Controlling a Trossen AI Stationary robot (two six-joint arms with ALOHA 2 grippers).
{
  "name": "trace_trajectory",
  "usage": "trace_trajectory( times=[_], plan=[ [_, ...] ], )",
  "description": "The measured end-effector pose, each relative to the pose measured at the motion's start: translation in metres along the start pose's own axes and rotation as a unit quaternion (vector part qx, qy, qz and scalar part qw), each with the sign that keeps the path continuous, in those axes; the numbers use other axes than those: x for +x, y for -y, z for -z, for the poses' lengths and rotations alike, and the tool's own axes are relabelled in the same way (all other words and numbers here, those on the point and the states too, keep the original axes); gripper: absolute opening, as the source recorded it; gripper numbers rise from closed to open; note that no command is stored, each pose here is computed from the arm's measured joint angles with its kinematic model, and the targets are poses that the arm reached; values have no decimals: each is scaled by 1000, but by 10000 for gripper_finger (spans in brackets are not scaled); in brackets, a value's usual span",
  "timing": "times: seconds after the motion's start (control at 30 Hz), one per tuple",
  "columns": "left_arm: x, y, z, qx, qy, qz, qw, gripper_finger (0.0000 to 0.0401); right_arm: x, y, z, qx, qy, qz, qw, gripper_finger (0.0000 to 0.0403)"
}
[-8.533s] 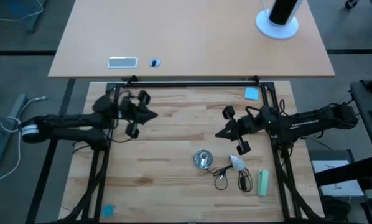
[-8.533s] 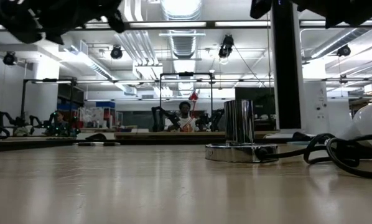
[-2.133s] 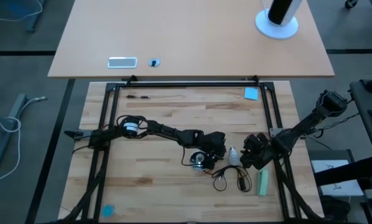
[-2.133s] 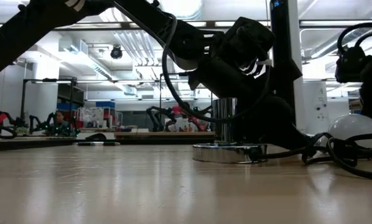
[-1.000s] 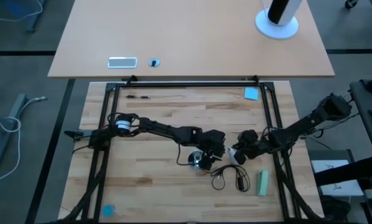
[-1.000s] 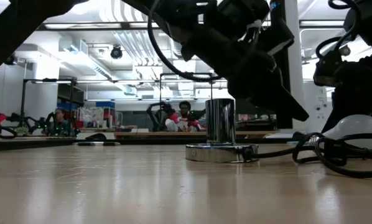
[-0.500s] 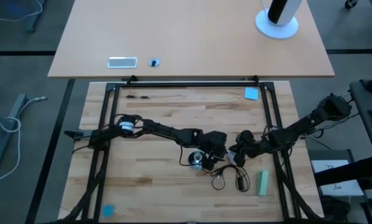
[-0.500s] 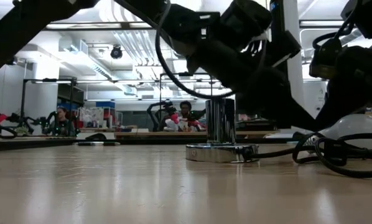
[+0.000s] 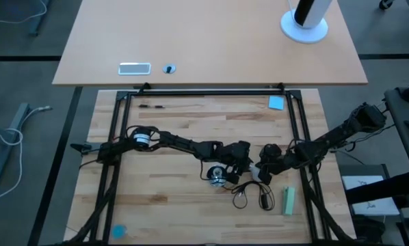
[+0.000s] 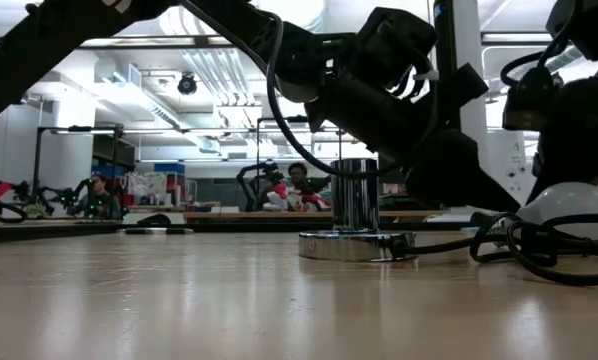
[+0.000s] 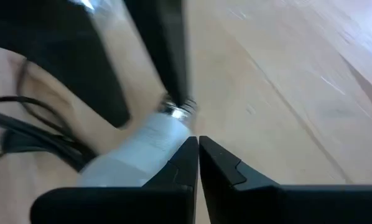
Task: Screw lightbulb
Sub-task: Insert the lightbulb into the lamp
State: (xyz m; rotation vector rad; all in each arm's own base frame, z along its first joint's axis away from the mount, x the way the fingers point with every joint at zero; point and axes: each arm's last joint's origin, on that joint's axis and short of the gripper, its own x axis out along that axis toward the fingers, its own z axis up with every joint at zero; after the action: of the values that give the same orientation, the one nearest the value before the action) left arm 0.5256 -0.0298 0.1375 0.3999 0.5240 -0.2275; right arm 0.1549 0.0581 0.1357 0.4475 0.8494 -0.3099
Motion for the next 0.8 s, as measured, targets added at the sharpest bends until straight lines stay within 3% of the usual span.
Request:
trace_trajectory(
  times=[0.27,0.43,0.8],
  plan=[
    [5,6,9,-4,1,45,999,169,0,-3,-3,-13,15,-15,1000,1],
    [14,11,21,-9,-10,51,999,169,0,-3,-3,-13,15,-15,1000,1],
    [15,9,18,-19,-3,45,999,169,0,-3,-3,-13,16,-15,1000,0]
  ],
)
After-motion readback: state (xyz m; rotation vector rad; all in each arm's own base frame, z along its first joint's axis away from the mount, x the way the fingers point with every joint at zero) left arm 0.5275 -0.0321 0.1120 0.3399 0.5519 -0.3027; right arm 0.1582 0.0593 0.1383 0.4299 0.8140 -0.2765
